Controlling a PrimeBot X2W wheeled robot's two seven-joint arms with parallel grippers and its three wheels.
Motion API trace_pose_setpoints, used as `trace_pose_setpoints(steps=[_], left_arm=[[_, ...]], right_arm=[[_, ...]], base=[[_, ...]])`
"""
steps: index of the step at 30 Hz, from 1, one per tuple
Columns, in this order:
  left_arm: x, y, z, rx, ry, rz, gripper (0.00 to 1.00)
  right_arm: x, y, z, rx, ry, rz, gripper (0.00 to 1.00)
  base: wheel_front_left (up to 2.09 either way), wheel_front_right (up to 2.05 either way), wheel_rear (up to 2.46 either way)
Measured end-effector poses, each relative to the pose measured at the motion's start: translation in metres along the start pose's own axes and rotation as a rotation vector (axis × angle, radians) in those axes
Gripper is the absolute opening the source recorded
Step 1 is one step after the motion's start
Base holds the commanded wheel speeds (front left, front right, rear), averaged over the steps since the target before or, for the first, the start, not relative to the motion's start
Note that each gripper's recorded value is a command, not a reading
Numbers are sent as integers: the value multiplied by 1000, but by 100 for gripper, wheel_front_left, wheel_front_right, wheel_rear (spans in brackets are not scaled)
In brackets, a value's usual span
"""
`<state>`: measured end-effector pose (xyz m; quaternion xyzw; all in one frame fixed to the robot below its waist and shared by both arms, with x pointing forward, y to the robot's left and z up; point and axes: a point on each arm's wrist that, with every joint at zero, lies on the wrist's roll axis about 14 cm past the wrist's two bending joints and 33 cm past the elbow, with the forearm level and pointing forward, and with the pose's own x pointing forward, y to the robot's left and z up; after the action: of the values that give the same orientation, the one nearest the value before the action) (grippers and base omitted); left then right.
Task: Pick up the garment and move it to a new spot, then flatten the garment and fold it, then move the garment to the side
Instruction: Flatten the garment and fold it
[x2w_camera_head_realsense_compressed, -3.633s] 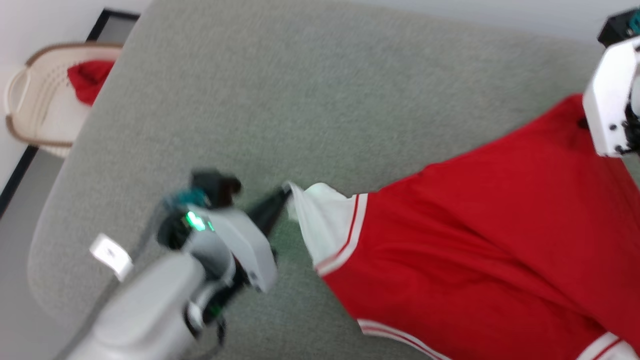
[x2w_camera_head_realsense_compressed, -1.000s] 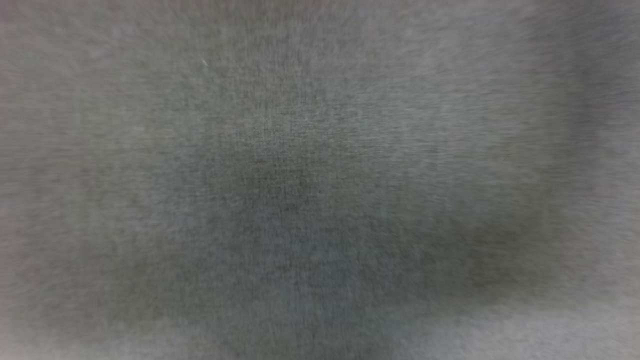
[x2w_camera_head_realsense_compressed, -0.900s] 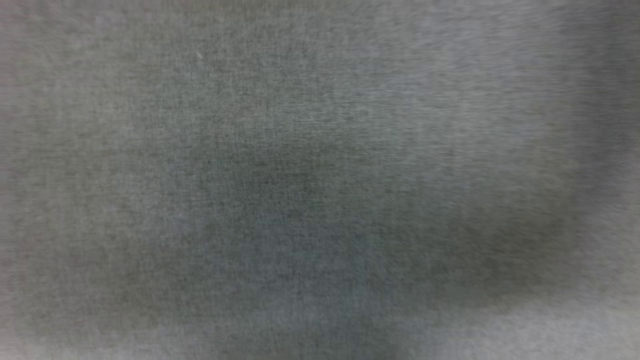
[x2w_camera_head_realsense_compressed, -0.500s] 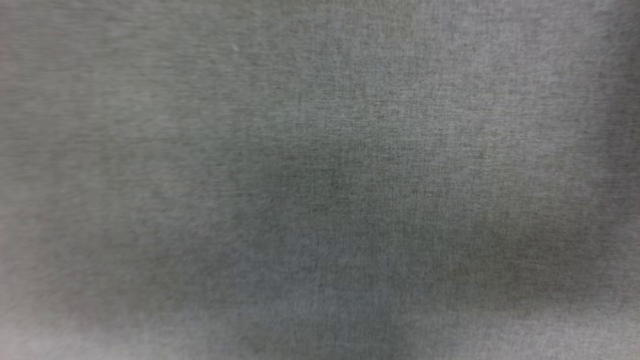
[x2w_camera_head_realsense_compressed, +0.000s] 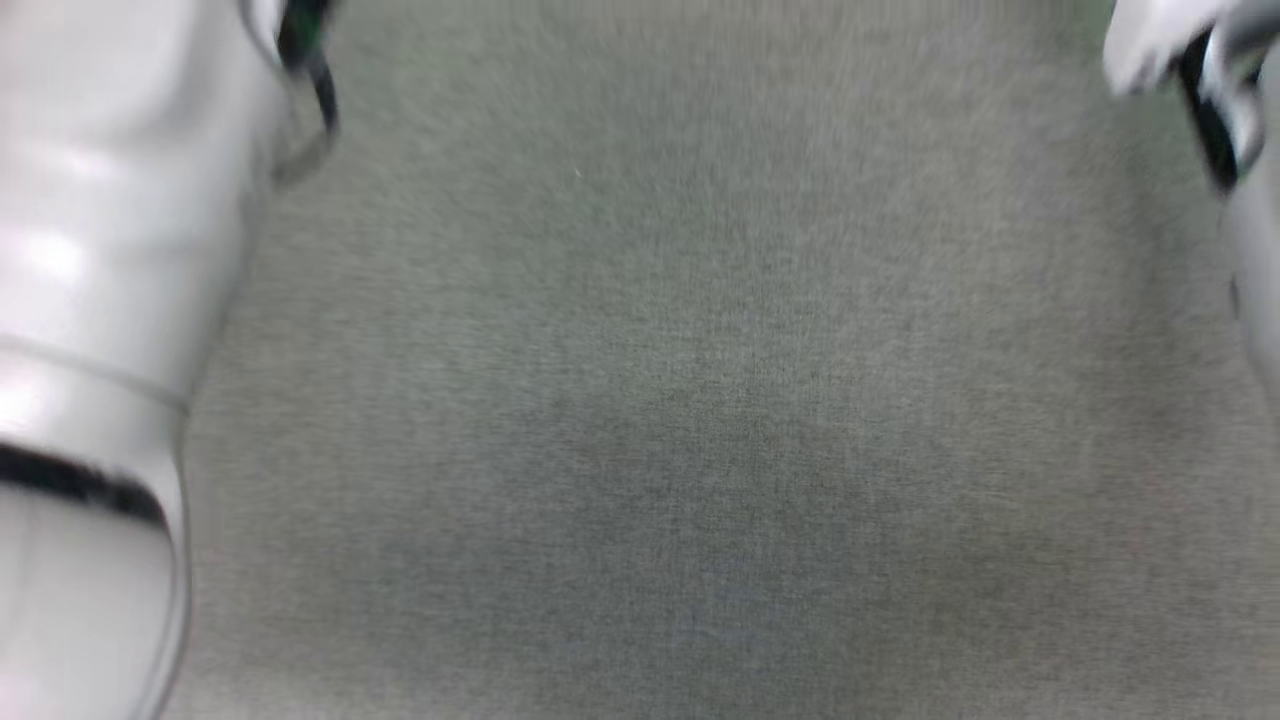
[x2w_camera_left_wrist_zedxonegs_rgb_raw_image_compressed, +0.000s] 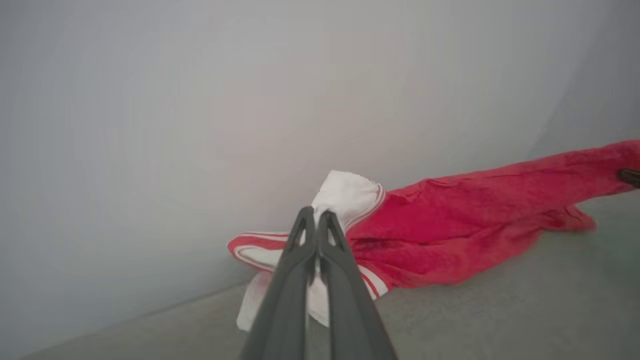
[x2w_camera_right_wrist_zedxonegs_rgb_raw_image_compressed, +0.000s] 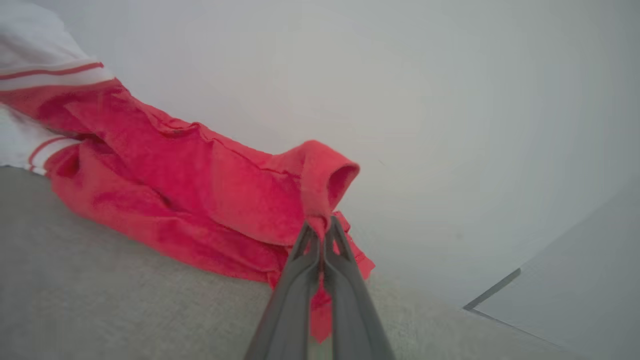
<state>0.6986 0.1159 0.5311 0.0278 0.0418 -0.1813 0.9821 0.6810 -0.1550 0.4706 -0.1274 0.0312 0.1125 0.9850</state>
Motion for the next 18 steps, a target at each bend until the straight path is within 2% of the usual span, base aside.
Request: trace_pose_setpoints(steps=[5,9,18], left_arm=[[-61,-17,-34,-21,120,-50,0],[-120,-25,-57,-67,208,-72,0],[-264,-57,-98,-193,364,26,0]], right_arm=[[-54,19,-19,32,55,65,0],[-100,18,-22,41,69,103,0],[-211,8,-49,106,175,136,0]], base=[[0,0,0],[0,0,0],[0,0,0]])
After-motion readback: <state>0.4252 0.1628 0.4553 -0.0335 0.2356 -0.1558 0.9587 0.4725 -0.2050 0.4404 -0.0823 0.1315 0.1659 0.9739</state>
